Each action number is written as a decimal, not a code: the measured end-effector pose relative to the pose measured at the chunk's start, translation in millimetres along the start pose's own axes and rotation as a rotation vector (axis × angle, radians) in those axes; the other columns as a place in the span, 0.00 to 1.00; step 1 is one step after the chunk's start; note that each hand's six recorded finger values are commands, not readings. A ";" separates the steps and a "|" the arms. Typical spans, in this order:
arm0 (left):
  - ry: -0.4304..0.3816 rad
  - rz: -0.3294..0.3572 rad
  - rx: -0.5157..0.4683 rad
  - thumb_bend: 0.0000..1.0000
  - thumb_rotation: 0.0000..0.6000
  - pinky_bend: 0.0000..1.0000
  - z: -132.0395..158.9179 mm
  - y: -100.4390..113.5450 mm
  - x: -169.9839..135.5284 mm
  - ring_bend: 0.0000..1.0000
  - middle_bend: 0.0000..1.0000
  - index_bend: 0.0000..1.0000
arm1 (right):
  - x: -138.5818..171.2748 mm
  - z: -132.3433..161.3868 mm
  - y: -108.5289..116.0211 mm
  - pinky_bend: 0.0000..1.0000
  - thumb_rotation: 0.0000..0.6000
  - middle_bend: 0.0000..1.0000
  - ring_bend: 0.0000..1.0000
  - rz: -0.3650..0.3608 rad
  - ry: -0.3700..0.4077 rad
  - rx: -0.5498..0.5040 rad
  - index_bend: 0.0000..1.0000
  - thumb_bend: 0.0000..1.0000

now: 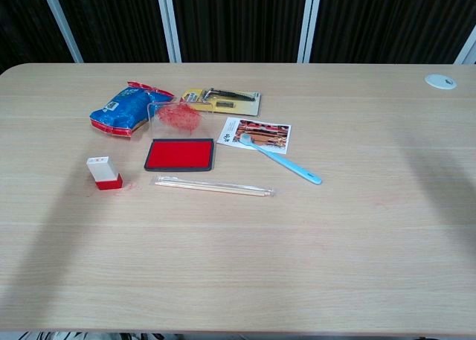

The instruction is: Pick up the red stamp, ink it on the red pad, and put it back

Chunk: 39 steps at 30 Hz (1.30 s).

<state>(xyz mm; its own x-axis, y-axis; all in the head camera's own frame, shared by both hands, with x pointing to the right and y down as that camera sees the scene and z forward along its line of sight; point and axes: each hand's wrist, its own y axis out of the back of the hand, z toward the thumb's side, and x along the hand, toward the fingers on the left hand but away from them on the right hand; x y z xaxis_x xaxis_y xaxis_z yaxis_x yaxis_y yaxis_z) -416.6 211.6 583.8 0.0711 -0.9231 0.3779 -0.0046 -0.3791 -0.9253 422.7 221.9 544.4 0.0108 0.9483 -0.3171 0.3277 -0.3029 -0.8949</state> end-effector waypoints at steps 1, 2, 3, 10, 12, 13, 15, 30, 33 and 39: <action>0.000 0.000 0.000 0.02 1.00 0.00 0.0 0.0 0.0 0.00 0.00 0.00 | 0.0 -0.1 0.0 0.19 1.00 0.00 0.00 0.000 0.000 0.000 0.00 0.07; 0.000 0.000 0.000 0.02 1.00 0.00 0.0 -0.1 0.1 0.00 0.00 0.00 | -0.1 -0.2 -0.1 0.19 1.00 0.00 0.00 0.001 -0.001 0.000 0.00 0.07; 0.001 0.000 0.000 0.02 1.00 0.00 0.0 -0.2 0.1 0.00 0.00 0.00 | -0.1 -0.2 -0.1 0.19 1.00 0.00 0.00 0.001 -0.002 -0.001 0.00 0.07; 0.007 -0.003 0.001 0.02 1.00 0.00 -1.2 -0.5 0.1 0.00 0.00 0.00 | -0.6 0.2 -0.8 0.19 1.00 0.00 0.00 0.005 -0.002 -0.004 0.00 0.07; 0.006 -0.002 -0.001 0.02 1.00 0.00 -1.2 0.0 0.2 0.00 0.00 0.00 | -0.6 0.5 -0.8 0.19 1.00 0.00 0.00 0.005 -0.001 -0.003 0.00 0.07; 0.006 -0.002 -0.001 0.02 1.00 0.00 -1.1 0.0 0.2 0.00 0.00 0.00 | -0.6 0.5 -0.8 0.19 1.00 0.00 0.00 0.005 -0.002 -0.004 0.00 0.07; 0.005 -0.004 0.000 0.02 1.00 0.00 -1.0 -0.6 0.0 0.00 0.00 0.00 | -0.6 0.3 -0.7 0.19 1.00 0.00 0.00 0.004 -0.003 -0.005 0.00 0.07; 0.006 -0.036 0.012 0.03 1.00 0.00 1.7 -7.6 5.6 0.00 0.00 0.00 | -1.1 -3.5 0.3 0.19 1.00 0.00 0.00 0.000 -0.022 -0.006 0.00 0.07; 0.006 -0.052 0.020 0.03 1.00 0.00 3.4 -10.1 8.0 0.00 0.00 0.00 | -0.8 -4.0 0.6 0.19 1.00 0.00 0.00 -0.001 -0.024 -0.009 0.00 0.07; 0.008 -0.067 0.033 0.07 1.00 0.00 10.4 -8.9 20.5 0.00 0.00 0.00 | -0.6 -4.1 0.8 0.19 1.00 0.00 0.00 0.002 -0.023 -0.017 0.00 0.07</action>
<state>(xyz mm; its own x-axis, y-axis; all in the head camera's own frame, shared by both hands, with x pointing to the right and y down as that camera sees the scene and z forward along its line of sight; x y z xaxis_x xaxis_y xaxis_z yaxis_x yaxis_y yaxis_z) -404.7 196.7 599.4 0.0618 -0.8965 0.4387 0.0330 -0.4375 -0.8986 426.8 221.5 545.2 -0.0105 0.9452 -0.3265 0.3436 -0.3032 -0.8888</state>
